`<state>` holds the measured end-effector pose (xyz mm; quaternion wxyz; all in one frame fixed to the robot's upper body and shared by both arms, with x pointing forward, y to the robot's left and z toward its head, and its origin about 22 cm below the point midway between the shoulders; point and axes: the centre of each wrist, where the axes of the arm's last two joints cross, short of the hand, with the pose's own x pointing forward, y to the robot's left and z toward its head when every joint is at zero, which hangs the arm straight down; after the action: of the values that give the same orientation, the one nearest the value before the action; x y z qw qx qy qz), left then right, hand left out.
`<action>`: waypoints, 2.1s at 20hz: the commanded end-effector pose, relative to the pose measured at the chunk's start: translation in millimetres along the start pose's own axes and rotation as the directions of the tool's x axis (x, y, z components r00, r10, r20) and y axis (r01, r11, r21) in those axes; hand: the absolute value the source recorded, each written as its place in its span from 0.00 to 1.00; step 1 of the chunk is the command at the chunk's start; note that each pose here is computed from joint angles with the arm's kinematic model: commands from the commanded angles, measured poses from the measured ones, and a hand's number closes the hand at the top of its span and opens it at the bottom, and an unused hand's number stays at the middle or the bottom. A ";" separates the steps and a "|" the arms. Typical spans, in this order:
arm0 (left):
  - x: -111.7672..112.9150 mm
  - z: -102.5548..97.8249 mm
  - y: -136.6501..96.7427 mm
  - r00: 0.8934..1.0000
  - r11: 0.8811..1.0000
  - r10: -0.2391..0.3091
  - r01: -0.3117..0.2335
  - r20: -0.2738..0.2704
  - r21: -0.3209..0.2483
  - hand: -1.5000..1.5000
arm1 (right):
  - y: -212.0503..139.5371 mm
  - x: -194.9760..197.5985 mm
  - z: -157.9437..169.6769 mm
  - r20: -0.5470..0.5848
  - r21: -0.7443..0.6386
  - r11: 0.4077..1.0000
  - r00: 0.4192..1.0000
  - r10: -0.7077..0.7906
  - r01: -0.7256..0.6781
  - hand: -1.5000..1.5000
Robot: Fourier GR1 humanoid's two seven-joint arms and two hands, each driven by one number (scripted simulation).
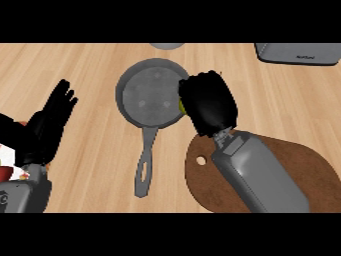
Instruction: Pick the pear from the cutting board and place it in the pan
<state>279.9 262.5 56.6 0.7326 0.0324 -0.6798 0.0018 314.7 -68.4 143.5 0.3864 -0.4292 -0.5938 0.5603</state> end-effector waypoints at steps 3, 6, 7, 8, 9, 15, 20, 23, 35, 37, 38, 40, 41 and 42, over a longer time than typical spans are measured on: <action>6.4 -7.1 -13.9 1.000 0.998 0.005 -0.004 0.017 -0.068 0.50 | -43.0 39.0 -10.5 -0.267 -0.171 0.984 0.964 0.007 -0.054 1.00; 9.7 -9.5 -21.9 0.999 0.995 -0.009 0.012 0.033 -0.098 0.50 | -59.6 49.0 -20.5 -0.392 -0.222 0.974 0.919 -0.040 -0.053 1.00; 3.4 -8.9 -19.0 1.000 0.994 -0.013 0.015 0.022 -0.106 0.50 | -65.3 55.2 -21.7 -0.422 -0.243 0.969 0.905 -0.055 -0.054 1.00; 14.7 -13.3 -24.3 0.999 0.993 -0.010 0.016 0.047 -0.115 0.50 | -68.7 57.8 -27.4 -0.461 -0.258 0.964 0.885 -0.068 -0.060 1.00; 13.2 -14.0 -24.1 0.999 0.992 -0.004 0.010 0.041 -0.125 0.50 | -73.0 65.9 -26.4 -0.479 -0.272 0.961 0.874 -0.087 -0.053 1.00; 20.3 -21.5 -30.6 0.998 0.996 -0.012 0.018 0.068 -0.090 0.50 | -81.8 84.3 -47.4 -0.570 -0.324 0.946 0.803 -0.174 -0.025 1.00; 8.9 -21.9 -28.2 0.999 0.997 -0.005 0.008 0.045 -0.071 0.50 | -79.5 83.6 -67.1 -0.563 -0.388 0.922 0.786 -0.257 0.024 1.00; 11.3 -14.6 -23.5 0.999 0.998 -0.006 0.009 0.052 -0.055 0.50 | -56.9 74.3 -77.0 -0.584 -0.377 0.925 0.764 -0.273 0.043 1.00; 15.6 -12.0 -16.1 1.000 0.999 0.005 -0.004 0.031 -0.050 0.50 | 32.9 31.9 -97.6 -0.496 -0.330 0.932 0.813 -0.307 0.151 1.00; 18.7 -15.2 -5.7 0.999 0.999 -0.008 0.010 0.048 -0.034 0.50 | 55.9 22.2 -94.3 -0.512 -0.303 0.942 0.810 -0.288 0.143 1.00; 2.6 -15.4 -21.4 0.999 0.999 0.013 -0.010 0.050 -0.054 0.50 | 56.7 23.9 -94.4 -0.543 -0.287 0.947 0.790 -0.284 0.143 1.00; 0.4 -16.2 -16.2 0.999 0.999 0.012 -0.010 0.049 -0.048 0.50 | 62.7 10.3 -96.9 -0.590 -0.257 0.943 0.739 -0.325 0.210 1.00; 9.4 -10.9 -3.9 0.998 0.999 -0.011 0.014 0.055 -0.047 0.50 | 68.1 5.7 -94.2 -0.658 -0.279 0.928 0.654 -0.373 0.248 1.00; 5.2 -11.6 -9.4 0.999 0.999 -0.005 0.007 0.040 -0.041 0.50 | 67.1 5.5 -95.4 -0.667 -0.278 0.924 0.639 -0.382 0.262 0.00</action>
<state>295.5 250.3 62.9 0.7173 0.0164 -0.6964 -0.0151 404.6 -19.6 99.7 0.5824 -0.5374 -0.5390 0.2854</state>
